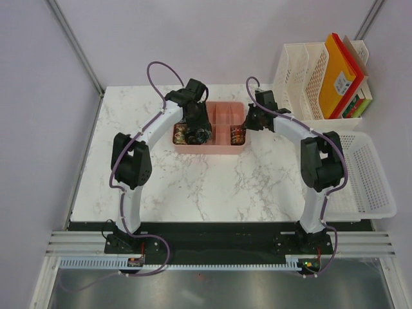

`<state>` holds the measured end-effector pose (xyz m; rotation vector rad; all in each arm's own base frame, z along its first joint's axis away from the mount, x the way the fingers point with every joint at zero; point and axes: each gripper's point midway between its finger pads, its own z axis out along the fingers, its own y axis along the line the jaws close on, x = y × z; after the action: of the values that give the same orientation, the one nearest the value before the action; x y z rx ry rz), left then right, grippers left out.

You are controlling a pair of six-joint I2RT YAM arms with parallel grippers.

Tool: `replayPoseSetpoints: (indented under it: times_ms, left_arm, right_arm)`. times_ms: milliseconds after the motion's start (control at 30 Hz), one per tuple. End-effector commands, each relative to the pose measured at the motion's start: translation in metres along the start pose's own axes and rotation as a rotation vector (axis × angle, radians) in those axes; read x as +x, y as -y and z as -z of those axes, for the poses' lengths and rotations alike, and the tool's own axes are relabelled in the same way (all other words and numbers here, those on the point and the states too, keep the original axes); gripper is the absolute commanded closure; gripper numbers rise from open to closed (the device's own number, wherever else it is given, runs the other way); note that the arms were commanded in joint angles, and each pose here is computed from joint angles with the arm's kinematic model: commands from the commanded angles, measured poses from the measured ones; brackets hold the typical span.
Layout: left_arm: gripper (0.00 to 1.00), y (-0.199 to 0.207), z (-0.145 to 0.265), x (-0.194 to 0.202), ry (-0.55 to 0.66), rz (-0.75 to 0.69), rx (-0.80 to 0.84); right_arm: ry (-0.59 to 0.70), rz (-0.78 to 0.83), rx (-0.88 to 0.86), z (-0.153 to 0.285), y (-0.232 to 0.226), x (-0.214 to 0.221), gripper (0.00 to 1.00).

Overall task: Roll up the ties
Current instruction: Move the storage box to the center of the board, then place the tie in the storage box.

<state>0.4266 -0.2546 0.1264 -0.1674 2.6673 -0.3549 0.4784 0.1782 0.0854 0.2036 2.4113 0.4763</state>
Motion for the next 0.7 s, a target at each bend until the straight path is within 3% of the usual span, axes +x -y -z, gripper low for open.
replayPoseSetpoints:
  times_ms: [0,167,400,667]
  left_arm:
    - [0.98,0.037,0.039,-0.015,0.066,-0.055,0.137]
    - [0.98,0.050,0.044,-0.016,0.086,-0.067,0.148]
    - [0.98,0.007,0.013,0.003,0.006,-0.040,0.035]
    - [0.98,-0.009,0.009,-0.012,0.069,-0.047,-0.054]
  right_arm:
    - [-0.066,-0.010,-0.058,0.014,-0.020,0.023,1.00]
    - [-0.065,-0.009,-0.055,0.014,-0.020,0.024,1.00]
    - [-0.065,-0.008,-0.044,0.015,-0.016,0.026,1.00]
    - [-0.072,-0.014,-0.042,0.013,-0.016,0.028,1.00]
